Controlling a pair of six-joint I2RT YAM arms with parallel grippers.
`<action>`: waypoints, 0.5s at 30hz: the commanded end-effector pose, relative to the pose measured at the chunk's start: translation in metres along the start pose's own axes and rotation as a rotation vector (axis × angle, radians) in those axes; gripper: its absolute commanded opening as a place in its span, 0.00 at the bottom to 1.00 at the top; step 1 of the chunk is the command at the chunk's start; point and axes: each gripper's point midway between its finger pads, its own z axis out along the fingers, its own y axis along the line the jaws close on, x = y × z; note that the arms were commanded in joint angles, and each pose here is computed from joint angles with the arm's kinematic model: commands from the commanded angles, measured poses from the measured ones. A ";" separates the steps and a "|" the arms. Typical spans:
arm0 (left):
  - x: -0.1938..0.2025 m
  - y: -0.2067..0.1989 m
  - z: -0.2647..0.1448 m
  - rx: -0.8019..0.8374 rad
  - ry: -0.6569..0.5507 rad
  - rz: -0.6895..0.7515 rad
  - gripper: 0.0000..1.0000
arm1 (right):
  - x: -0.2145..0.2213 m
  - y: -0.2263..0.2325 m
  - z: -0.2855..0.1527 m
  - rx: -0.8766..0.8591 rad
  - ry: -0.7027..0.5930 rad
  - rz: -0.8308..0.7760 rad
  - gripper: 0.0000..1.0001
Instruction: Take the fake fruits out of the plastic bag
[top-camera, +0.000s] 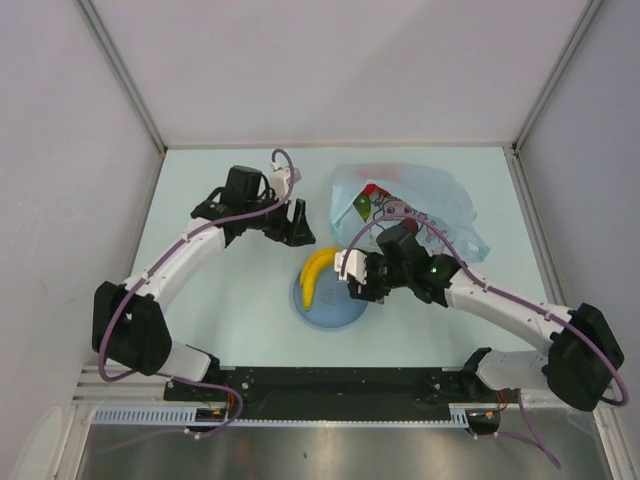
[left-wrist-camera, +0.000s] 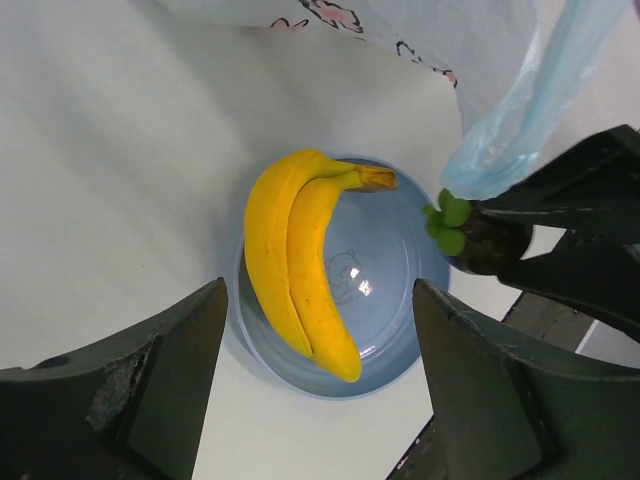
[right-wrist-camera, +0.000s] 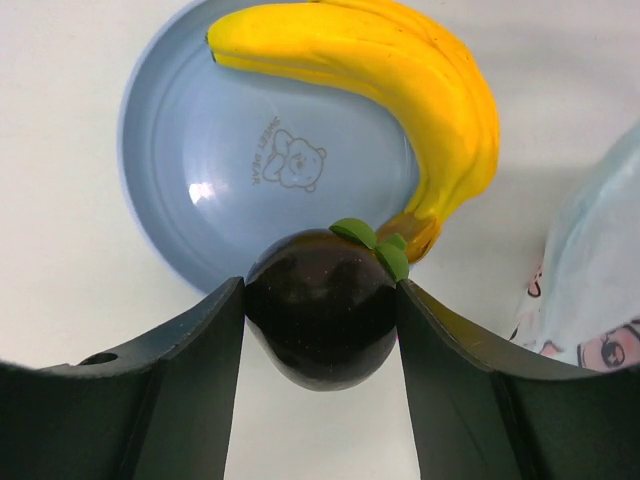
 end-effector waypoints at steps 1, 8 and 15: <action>-0.019 -0.019 -0.016 0.043 -0.074 0.051 0.79 | -0.021 -0.018 0.014 0.028 -0.093 -0.111 0.32; -0.018 -0.017 -0.019 0.022 -0.076 0.074 0.80 | -0.027 -0.016 0.031 -0.013 -0.144 -0.127 0.32; -0.009 -0.020 -0.021 0.035 -0.053 0.050 0.79 | -0.021 -0.018 0.056 -0.007 -0.127 -0.129 0.36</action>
